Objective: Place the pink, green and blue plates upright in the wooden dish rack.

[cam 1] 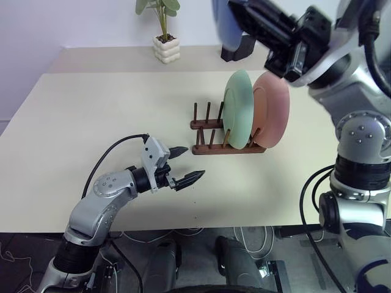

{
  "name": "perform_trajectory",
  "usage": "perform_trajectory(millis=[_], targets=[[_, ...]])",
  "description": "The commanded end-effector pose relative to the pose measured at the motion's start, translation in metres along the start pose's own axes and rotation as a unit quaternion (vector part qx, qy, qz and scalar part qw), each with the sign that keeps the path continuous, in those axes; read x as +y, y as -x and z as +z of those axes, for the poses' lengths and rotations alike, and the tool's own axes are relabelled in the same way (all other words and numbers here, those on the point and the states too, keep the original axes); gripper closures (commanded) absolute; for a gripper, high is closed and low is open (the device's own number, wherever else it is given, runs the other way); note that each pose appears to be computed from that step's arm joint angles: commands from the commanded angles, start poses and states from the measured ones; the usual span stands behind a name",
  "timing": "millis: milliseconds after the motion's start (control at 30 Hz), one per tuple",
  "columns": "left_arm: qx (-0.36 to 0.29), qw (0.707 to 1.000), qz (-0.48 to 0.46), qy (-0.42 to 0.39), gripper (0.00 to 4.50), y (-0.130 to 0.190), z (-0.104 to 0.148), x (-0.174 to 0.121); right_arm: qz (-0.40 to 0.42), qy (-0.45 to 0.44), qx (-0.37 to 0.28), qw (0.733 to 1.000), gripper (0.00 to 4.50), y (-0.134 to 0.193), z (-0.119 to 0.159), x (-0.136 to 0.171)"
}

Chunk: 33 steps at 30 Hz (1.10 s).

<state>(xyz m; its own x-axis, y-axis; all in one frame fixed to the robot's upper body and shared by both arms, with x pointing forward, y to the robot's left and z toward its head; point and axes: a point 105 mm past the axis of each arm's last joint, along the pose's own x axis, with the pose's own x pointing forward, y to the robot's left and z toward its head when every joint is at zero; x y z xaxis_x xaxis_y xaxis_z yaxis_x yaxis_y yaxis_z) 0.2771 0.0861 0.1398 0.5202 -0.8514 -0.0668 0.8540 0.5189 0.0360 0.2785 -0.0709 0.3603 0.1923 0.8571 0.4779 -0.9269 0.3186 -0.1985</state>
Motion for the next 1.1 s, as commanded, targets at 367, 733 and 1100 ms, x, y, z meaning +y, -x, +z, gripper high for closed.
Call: perform_trajectory(millis=[367, 733, 1100], targets=[[-0.004, 0.998, 0.055, -0.021, 0.0, 0.031, 0.008, 0.02, -0.129, -0.251, -0.004, 0.959, 4.48, 0.021, -0.057, -0.008], [-0.006, 0.999, 0.042, -0.021, 0.0, 0.024, 0.009, 0.014, -0.157, -0.274, 0.016, 0.949, 4.48, 0.029, -0.072, -0.011], [-0.006, 0.999, 0.041, -0.023, 0.0, 0.023, 0.011, 0.015, -0.165, -0.298, 0.034, 0.94, 4.48, 0.035, -0.082, -0.013]])
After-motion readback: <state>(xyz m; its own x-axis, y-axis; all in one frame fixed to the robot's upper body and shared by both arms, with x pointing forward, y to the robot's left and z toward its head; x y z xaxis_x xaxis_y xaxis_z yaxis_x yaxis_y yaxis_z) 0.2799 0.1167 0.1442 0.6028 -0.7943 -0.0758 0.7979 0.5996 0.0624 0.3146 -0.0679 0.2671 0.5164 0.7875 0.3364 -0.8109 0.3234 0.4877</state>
